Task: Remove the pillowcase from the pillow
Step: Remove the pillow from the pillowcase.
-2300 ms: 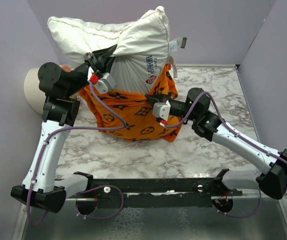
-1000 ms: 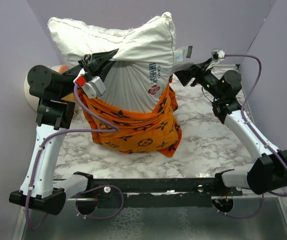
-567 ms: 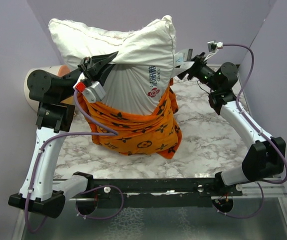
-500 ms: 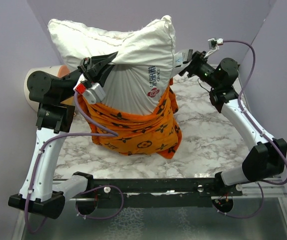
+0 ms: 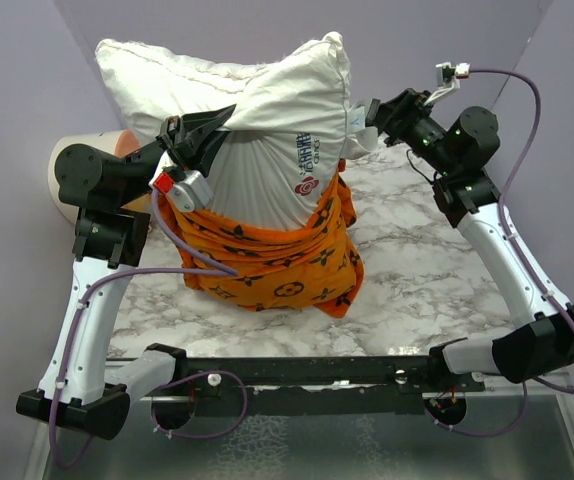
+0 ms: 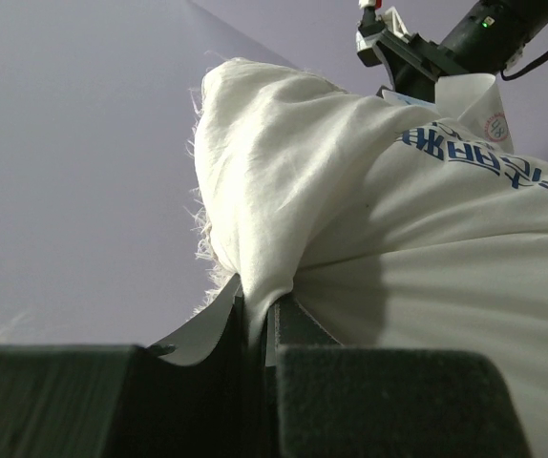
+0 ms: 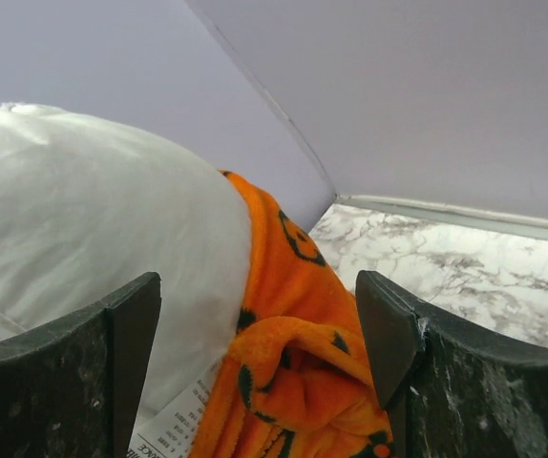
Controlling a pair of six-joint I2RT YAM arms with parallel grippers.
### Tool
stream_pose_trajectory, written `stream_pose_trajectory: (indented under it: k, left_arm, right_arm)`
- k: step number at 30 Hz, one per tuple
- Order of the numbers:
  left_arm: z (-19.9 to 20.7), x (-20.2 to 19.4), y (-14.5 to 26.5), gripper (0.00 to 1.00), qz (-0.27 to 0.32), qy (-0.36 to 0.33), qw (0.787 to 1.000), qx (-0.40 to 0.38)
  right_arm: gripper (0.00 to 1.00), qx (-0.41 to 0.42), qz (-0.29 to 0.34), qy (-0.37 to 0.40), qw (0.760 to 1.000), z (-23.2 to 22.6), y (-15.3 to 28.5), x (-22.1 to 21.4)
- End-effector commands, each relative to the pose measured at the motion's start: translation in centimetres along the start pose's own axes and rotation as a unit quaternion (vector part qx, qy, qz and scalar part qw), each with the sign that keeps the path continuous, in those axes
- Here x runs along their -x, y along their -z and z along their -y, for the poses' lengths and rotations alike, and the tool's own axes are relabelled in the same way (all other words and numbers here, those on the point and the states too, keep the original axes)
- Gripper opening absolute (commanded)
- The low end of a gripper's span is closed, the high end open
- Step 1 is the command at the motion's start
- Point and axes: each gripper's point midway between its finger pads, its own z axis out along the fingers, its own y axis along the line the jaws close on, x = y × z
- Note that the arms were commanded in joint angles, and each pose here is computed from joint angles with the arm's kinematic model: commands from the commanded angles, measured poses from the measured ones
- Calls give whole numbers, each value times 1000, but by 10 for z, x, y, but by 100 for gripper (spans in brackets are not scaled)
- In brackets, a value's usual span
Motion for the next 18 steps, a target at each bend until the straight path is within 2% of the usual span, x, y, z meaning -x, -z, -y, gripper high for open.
stream_pose_trajectory:
  k: [1,7,11,15,18]
  left_arm:
    - [-42,59,8,0,51,-122,990,56]
    - [-48,61,6,0,53,-122,989,61]
    - [-49,61,5,0,54,-124,989,61]
    - [-50,65,5,0,58,-127,988,61]
    - [-52,68,6,0,61,-133,987,64]
  right_arm:
    - [81,15,-61,-9,998,-1,-10,-38]
    - [75,26,-101,-8,994,4,-19,-80]
    - [59,18,-117,-30,992,13,-20,-100]
    - [39,-11,-119,-41,992,33,-16,-117]
    - [31,-38,-131,-50,989,52,-9,-139]
